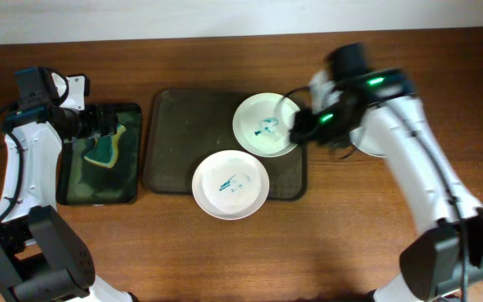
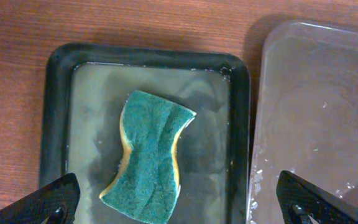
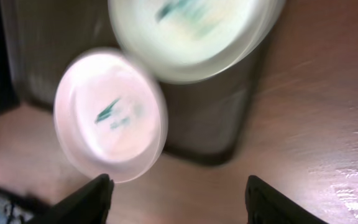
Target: Clean dirty plates on tray and stack at the side
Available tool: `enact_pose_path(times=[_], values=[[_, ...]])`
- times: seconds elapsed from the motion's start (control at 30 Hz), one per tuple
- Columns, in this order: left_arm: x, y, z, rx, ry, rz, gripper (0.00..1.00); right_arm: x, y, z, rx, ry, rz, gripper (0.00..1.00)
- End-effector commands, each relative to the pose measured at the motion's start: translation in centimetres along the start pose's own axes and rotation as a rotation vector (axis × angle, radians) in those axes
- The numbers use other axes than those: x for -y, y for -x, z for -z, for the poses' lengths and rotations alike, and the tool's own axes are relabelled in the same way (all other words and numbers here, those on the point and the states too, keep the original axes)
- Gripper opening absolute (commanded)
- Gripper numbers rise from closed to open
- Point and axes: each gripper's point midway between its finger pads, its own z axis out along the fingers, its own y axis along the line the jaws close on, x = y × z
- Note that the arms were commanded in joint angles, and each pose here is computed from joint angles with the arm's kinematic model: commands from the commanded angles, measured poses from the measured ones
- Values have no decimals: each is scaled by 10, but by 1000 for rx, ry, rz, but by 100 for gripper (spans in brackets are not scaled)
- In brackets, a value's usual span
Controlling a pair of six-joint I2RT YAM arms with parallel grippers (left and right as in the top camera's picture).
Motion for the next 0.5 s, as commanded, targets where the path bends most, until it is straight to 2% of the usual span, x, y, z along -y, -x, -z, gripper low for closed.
enact_pose_path(times=[0.0, 0.03, 0.1, 0.13, 0.27, 0.37, 0.4, 0.43, 0.47], values=[[-1, 1, 3, 8, -7, 3, 99, -13, -43, -57, -110, -76, -19, 71], [-1, 1, 3, 8, -7, 3, 99, -15, -54, -72, -130, -80, -26, 73], [-1, 1, 3, 8, -7, 3, 99, -19, -68, -99, -134, -75, -30, 88], [-1, 1, 3, 8, -7, 3, 99, -23, -68, -108, -113, -65, -43, 90], [-1, 1, 3, 8, -7, 3, 99, -29, -53, -129, -65, -37, -23, 89], [-1, 1, 3, 8, -7, 3, 100, -15, -62, -160, -143, -78, -47, 88], [-1, 1, 3, 8, -7, 3, 99, -14, -62, -166, -149, -79, -48, 81], [-1, 1, 3, 8, -7, 3, 99, -15, -60, -169, -144, -71, -46, 59], [-1, 1, 3, 8, -7, 3, 99, -17, -57, -170, -131, -61, -42, 50]])
